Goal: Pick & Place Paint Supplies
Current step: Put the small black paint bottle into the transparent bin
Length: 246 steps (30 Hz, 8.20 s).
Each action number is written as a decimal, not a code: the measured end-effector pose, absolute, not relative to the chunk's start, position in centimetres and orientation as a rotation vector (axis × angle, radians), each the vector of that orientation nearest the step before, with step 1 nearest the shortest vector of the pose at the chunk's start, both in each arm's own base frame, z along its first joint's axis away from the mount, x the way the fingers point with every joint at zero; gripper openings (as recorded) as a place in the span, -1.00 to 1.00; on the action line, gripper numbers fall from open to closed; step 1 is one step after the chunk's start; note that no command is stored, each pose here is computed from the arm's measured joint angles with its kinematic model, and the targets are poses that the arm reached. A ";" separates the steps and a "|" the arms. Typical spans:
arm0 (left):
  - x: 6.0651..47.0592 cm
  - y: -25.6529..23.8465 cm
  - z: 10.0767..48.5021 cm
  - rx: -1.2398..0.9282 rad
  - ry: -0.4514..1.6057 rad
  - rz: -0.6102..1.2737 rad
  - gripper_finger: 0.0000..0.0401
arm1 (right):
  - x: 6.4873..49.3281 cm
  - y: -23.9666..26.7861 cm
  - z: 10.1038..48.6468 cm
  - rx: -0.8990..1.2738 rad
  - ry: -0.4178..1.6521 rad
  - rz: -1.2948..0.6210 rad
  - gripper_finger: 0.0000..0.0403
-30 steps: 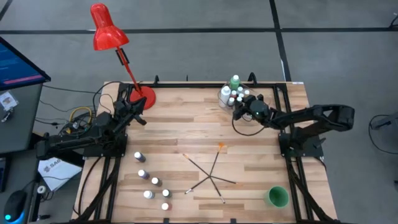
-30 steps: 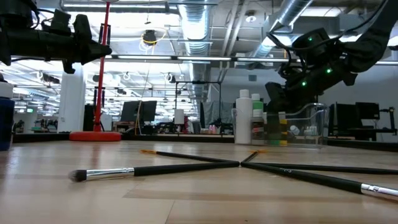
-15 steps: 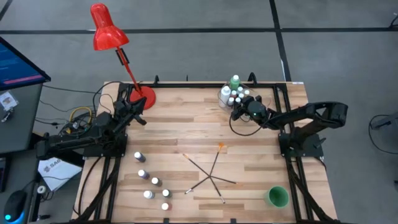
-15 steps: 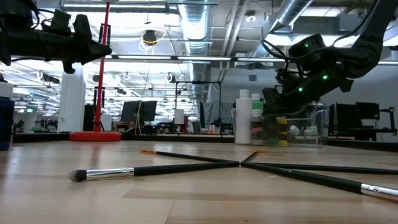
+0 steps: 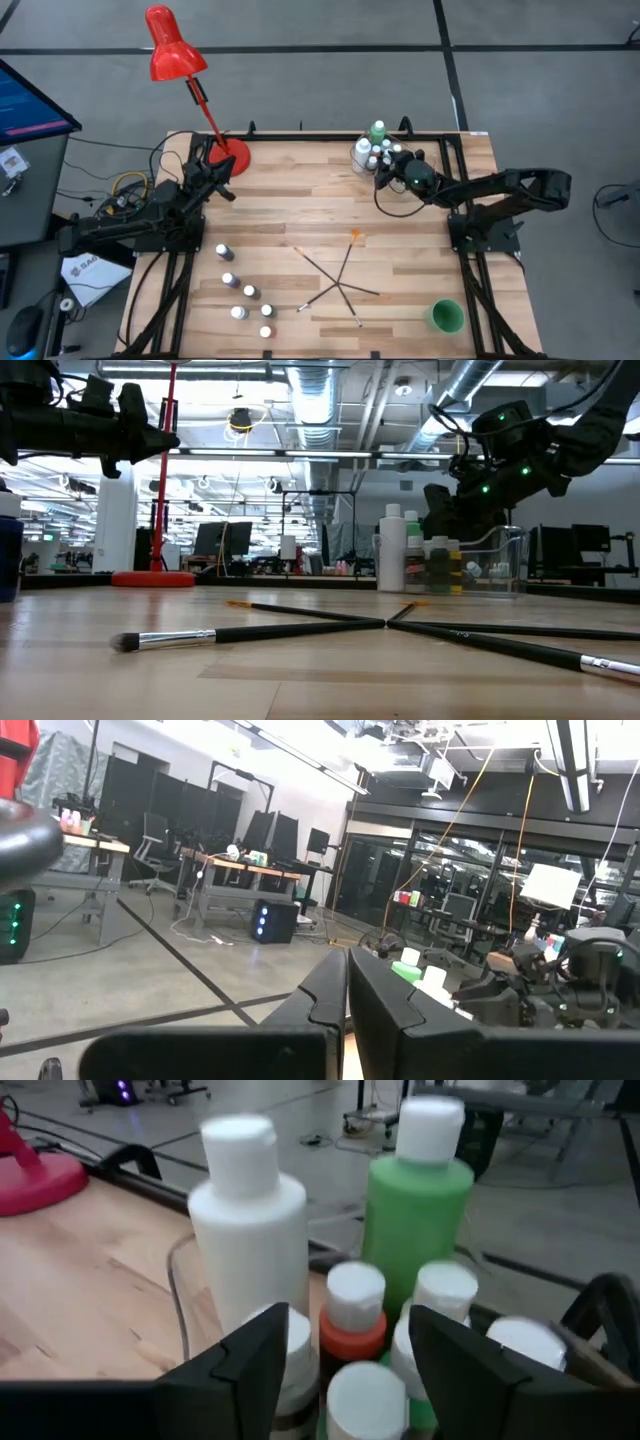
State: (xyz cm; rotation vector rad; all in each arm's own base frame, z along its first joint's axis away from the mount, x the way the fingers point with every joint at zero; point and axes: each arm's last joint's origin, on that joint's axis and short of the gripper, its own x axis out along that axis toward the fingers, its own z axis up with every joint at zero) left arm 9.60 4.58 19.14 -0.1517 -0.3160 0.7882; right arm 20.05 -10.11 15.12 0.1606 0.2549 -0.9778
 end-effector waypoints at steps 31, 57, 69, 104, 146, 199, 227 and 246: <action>9.6 4.6 19.1 -0.152 -0.316 0.788 -0.96 | 29.7 8.3 23.7 -0.144 0.144 -0.097 0.25; 9.6 4.6 19.1 -0.152 -0.315 0.788 -0.96 | 48.7 18.9 17.8 -0.115 0.249 0.414 0.30; 9.6 4.6 19.1 -0.152 -0.316 0.788 -0.96 | 49.9 20.2 14.5 -0.043 0.302 0.461 0.30; 9.6 4.6 19.1 -0.152 -0.316 0.788 -0.96 | 50.4 18.3 14.3 -0.022 0.336 0.443 0.29; 9.6 4.6 19.1 -0.152 -0.316 0.788 -0.96 | 49.7 18.2 15.9 0.002 0.426 0.431 -0.47; 9.6 4.6 19.1 -0.152 -0.316 0.788 -0.96 | 14.1 -4.7 20.6 0.101 0.311 -0.925 -0.39; 9.6 4.6 19.1 -0.152 -0.316 0.788 -0.96 | 19.3 -7.1 15.4 0.134 0.411 -0.882 -0.38; 9.6 4.6 19.1 -0.152 -0.316 0.788 -0.96 | 20.1 -7.8 14.6 0.151 0.380 -0.905 -0.27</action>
